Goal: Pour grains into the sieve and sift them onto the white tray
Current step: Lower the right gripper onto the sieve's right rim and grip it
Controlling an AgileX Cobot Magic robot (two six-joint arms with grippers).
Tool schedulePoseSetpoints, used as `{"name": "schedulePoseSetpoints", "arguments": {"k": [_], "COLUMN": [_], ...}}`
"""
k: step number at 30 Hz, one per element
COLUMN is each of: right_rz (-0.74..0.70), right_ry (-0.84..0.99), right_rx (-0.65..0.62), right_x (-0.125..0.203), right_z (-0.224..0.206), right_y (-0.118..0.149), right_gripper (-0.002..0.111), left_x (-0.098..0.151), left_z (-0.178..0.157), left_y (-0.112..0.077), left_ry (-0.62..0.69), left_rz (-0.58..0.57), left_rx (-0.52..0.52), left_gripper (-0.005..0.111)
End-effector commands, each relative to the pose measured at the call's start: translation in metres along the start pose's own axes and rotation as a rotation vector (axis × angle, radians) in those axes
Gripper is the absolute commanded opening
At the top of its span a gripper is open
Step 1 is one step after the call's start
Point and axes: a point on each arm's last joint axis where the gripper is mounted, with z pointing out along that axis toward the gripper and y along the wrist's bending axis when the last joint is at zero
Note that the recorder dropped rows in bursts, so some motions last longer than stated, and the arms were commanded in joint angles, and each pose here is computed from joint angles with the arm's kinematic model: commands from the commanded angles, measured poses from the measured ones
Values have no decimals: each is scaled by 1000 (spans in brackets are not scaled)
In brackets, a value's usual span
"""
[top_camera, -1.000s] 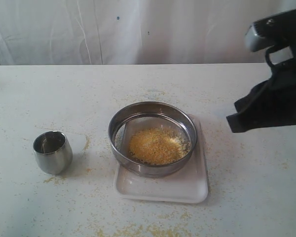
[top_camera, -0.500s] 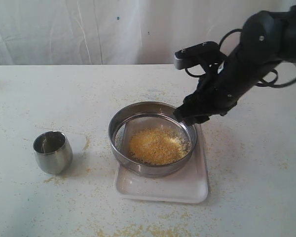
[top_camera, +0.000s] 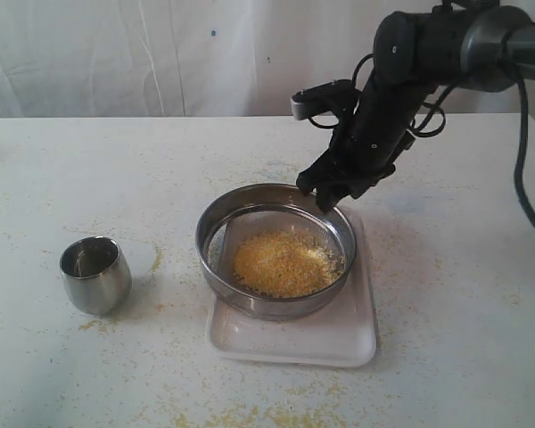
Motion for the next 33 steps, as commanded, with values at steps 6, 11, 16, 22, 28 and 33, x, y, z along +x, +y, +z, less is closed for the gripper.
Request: {"name": "schedulePoseSetpoints", "arguments": {"k": [6,11,16,22,28,33], "right_rz": [-1,-8,-19,-21,-19,-14], "right_ry": [52,69,63,32,60,77], "right_rx": [-7,-11,-8,4,-1,-6], "right_x": [-4,-4,-4,-7,-4,-2], "right_z": [32,45,53,56,70,77], "right_y": [-11,-14,-15,-17,-18,-18], "right_gripper": [50,50,50,47,45,26], "left_x": [0,0,0,0,0,0], "left_z": [0,0,0,0,0,0], "left_y": [0,0,0,0,0,0], "left_ry": [-4,-4,-4,-4,-4,-4], "left_rz": [-6,-6,-6,-6,-6,-6], "left_rx": [-2,-2,-2,-2,-2,-2], "left_gripper": [0,0,0,0,0,0]}}
